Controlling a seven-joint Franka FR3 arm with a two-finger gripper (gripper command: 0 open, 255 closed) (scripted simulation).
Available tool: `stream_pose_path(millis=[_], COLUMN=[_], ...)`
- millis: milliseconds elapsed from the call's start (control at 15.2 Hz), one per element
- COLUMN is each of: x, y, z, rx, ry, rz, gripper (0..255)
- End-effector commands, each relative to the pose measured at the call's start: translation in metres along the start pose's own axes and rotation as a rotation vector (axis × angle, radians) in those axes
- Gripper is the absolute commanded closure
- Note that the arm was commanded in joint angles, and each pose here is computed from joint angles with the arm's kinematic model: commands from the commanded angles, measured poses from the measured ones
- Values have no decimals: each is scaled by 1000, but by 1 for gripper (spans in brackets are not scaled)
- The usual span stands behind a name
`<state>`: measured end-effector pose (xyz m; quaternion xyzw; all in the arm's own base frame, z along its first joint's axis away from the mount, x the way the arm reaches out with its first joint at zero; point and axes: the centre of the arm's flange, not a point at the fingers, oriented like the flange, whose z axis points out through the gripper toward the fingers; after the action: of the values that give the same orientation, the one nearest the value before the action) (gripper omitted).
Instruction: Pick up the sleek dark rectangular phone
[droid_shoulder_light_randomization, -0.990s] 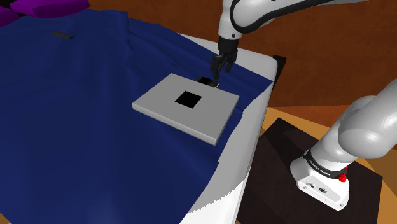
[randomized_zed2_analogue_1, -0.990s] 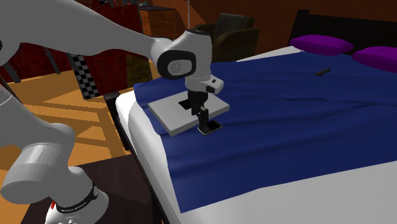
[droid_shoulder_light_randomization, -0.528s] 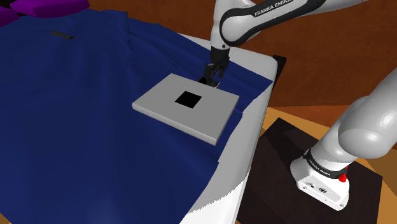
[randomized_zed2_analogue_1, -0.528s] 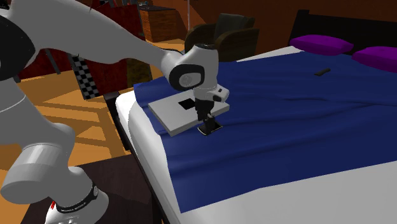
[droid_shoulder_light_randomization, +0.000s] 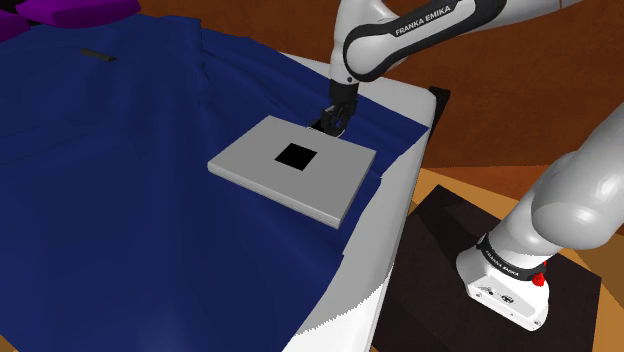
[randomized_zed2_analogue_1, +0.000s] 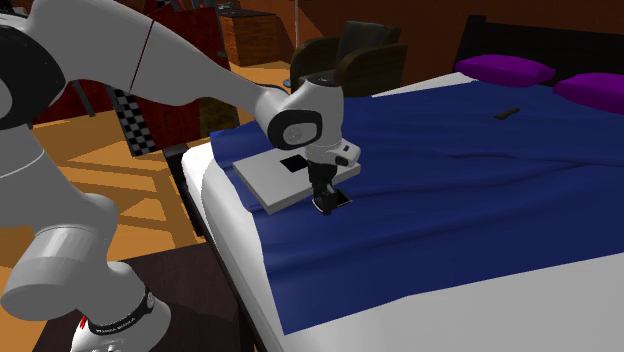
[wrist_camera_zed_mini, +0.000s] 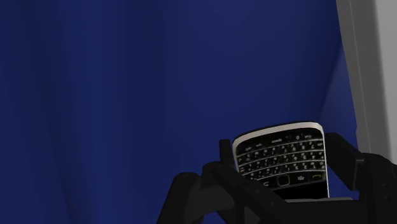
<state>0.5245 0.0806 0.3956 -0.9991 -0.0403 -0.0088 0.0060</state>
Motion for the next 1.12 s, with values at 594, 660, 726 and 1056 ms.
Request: stream_pose_path(millis=[594,660,726,1056], x=[-2,-2,-2,-1], y=[-2,-2,-2,-2], z=[-19,-24,-29,-56], rx=[1,1,1,1], ry=[-8,-8,-8,-8], rz=[-1,-1,-1,-1], gripper=[255,255,255,255])
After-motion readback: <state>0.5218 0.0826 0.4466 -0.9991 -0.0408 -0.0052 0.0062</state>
